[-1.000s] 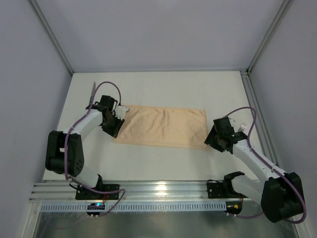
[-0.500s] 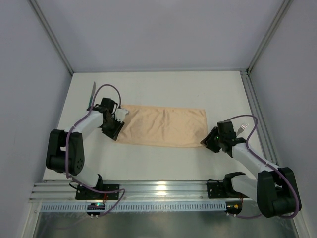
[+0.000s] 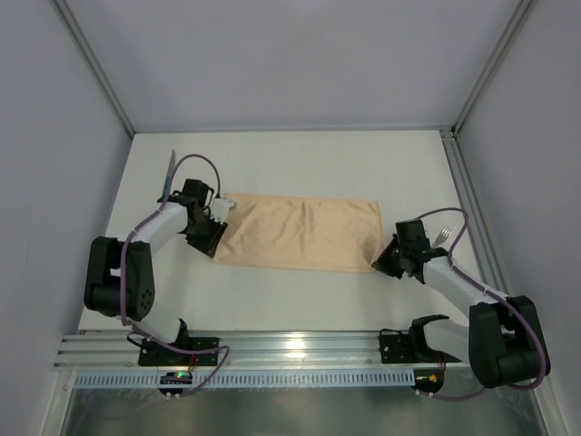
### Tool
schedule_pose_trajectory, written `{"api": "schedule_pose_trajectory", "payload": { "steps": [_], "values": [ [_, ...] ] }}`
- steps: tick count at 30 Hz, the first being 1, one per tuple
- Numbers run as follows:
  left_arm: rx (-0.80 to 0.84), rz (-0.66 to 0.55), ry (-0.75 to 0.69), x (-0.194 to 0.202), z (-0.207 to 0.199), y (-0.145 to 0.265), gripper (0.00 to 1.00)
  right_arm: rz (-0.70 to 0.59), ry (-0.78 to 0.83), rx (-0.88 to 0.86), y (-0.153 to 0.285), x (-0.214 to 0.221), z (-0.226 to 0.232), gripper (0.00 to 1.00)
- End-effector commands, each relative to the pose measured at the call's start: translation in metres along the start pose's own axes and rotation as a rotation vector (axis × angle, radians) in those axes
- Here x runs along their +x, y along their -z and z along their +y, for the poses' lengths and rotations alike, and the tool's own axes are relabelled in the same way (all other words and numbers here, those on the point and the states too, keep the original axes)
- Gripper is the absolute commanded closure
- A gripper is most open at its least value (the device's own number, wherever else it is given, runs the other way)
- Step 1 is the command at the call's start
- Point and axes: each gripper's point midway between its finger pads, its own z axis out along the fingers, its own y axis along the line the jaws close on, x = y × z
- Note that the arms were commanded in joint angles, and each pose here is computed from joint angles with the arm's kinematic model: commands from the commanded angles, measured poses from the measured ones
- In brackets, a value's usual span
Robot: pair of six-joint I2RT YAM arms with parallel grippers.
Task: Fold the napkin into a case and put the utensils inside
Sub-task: Pick up the rectangle-folded napkin from the center of the board, then fold the rectangle-folded napkin at the center of the board.
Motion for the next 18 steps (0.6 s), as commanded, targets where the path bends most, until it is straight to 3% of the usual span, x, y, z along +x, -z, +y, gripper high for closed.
{"api": "schedule_pose_trajectory", "payload": {
  "steps": [1,5,9,15,18],
  "values": [
    [0.048,-0.049,0.021,-0.010,0.002,0.006,0.66,-0.032,0.075,0.057,0.005,-0.016,0.006,0.95],
    [0.058,-0.059,0.083,-0.011,0.013,0.005,0.66,-0.055,0.211,0.116,0.007,-0.021,0.025,0.96],
    [0.111,-0.036,0.097,-0.006,0.005,-0.002,0.66,0.003,0.378,0.186,0.000,-0.006,0.048,0.96],
    [0.138,-0.030,0.123,0.000,0.005,-0.007,0.66,-0.010,0.644,0.145,-0.001,0.024,0.134,0.96],
    [0.152,-0.018,0.157,0.005,0.010,-0.012,0.67,-0.036,0.751,0.034,-0.004,0.045,0.206,0.96]
  ]
}}
